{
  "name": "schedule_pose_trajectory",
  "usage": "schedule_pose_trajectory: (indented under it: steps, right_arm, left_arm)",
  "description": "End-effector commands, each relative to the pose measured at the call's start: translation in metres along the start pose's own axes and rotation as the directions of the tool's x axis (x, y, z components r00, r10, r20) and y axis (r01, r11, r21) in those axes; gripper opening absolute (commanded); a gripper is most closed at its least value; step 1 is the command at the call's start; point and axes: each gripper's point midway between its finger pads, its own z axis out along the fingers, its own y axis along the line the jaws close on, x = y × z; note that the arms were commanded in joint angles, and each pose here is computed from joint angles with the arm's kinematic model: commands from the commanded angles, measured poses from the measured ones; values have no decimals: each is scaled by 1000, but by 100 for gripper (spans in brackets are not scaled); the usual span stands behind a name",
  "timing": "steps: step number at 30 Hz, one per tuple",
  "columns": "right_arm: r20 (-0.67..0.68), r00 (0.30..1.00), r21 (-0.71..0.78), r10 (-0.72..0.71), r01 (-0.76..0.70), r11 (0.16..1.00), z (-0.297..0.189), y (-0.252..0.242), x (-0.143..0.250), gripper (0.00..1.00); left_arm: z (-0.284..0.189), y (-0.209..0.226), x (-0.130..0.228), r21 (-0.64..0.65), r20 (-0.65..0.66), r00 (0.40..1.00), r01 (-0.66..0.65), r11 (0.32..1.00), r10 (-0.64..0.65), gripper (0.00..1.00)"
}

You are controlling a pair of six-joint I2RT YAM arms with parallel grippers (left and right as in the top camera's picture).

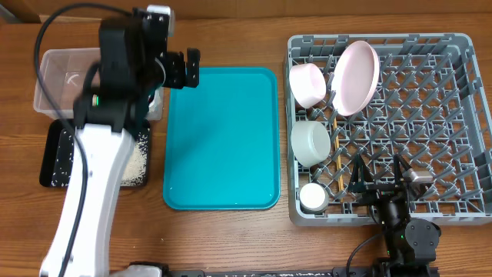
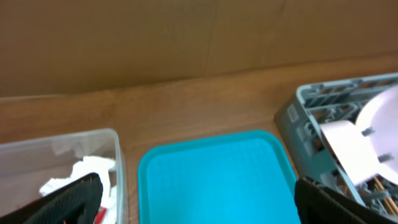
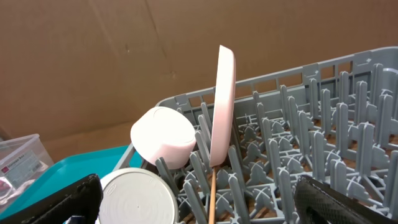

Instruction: Sort waste into correct bins and load items into the dishwasher

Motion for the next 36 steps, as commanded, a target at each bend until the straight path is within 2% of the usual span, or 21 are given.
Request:
schedule_pose_trajectory:
  steps: [1, 4, 9, 15, 19, 26, 30, 32, 36]
  right_arm:
    - [6, 1000, 3, -1, 1, 1000, 0, -1, 1, 100]
    - [6, 1000, 3, -1, 1, 1000, 0, -1, 1, 100]
    - [6, 1000, 3, -1, 1, 1000, 0, -1, 1, 100]
    - [6, 1000, 3, -1, 1, 1000, 0, -1, 1, 100]
    - [6, 1000, 3, -1, 1, 1000, 0, -1, 1, 100]
    - [6, 1000, 3, -1, 1, 1000, 0, -1, 1, 100]
    - [6, 1000, 3, -1, 1, 1000, 0, -1, 1, 100]
    - [6, 1000, 3, -1, 1, 1000, 0, -1, 1, 100]
    - [6, 1000, 3, -1, 1, 1000, 0, -1, 1, 100]
  left_arm:
    - [-33, -3, 16, 0, 100, 994, -47, 999, 46, 100]
    - [-53, 7, 43, -29, 184, 982, -39, 999, 44, 100]
    - [-88, 32, 115, -114, 333, 942, -6, 993, 44, 100]
    - [-104, 33, 159, -149, 453, 888, -20, 989, 86, 100]
    - [-100, 32, 182, -183, 480, 863, -77, 980, 157, 100]
    - [-93, 32, 202, -218, 518, 826, -124, 968, 222, 100]
    - [-89, 32, 215, -217, 481, 847, -136, 967, 227, 100]
    - [-83, 35, 227, -213, 436, 877, -119, 970, 203, 100]
    - [-83, 35, 227, -211, 439, 877, -110, 971, 195, 100]
